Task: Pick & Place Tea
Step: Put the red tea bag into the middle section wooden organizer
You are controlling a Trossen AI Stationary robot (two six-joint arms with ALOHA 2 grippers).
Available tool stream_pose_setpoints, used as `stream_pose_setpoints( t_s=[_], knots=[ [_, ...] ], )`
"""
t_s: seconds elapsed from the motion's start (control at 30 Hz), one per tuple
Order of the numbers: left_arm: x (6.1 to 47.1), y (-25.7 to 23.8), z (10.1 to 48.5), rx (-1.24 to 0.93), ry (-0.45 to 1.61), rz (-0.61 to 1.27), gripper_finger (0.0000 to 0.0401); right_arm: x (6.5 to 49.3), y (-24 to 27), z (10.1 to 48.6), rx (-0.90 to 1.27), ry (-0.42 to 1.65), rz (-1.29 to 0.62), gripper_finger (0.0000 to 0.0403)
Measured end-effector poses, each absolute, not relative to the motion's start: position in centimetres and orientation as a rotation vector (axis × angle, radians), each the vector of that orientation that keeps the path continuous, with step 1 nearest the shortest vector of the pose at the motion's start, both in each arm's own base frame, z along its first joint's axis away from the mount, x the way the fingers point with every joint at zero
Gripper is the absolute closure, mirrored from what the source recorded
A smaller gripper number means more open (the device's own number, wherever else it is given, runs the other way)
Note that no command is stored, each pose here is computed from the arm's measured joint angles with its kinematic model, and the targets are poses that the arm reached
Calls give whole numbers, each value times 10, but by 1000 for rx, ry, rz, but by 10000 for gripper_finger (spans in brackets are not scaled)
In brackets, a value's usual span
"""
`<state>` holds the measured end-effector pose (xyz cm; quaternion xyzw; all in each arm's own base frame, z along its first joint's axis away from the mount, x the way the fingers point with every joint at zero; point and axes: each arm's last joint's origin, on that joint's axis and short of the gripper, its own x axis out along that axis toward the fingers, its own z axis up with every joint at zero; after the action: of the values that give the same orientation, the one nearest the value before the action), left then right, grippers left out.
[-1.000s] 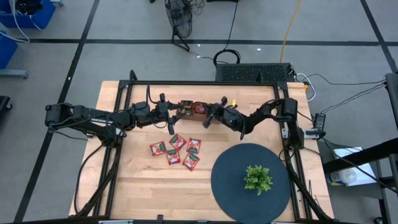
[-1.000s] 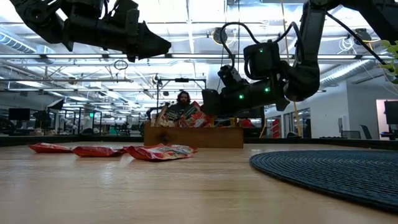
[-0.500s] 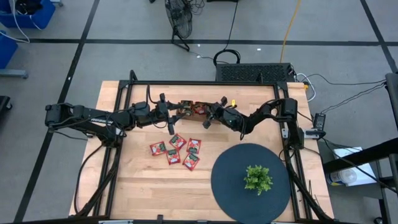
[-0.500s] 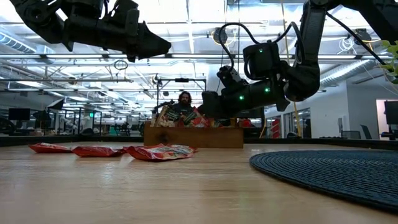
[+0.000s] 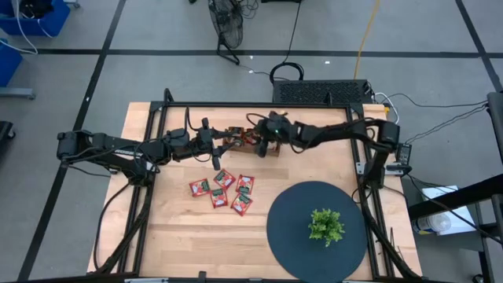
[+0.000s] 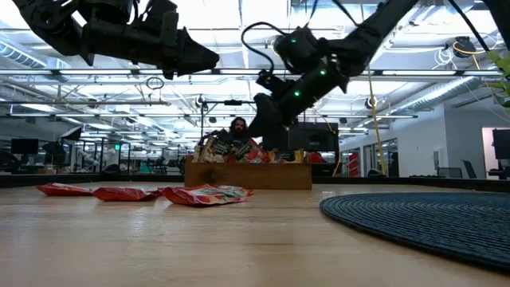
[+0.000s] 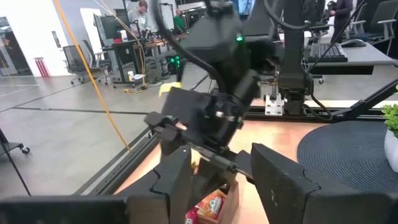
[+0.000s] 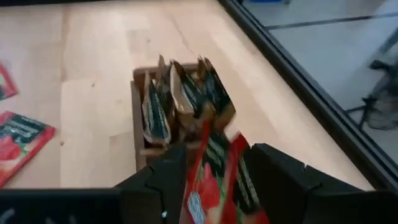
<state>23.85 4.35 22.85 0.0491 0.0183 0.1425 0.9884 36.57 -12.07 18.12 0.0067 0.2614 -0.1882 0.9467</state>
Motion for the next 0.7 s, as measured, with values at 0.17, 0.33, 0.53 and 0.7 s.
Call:
stream_pose_setpoints(
  t_s=[0.17,0.33,0.53,0.7],
  knots=[
    [239,44,229,99,37,286,224,370,-137,184,28,528,-365,242],
    [239,43,229,99,37,286,229,366,-148,179,89,543,-338,254],
    [239,44,229,99,37,286,239,369,-147,165,121,566,-283,275],
    [239,44,229,99,37,286,244,373,-145,166,108,535,-257,327]
  ],
)
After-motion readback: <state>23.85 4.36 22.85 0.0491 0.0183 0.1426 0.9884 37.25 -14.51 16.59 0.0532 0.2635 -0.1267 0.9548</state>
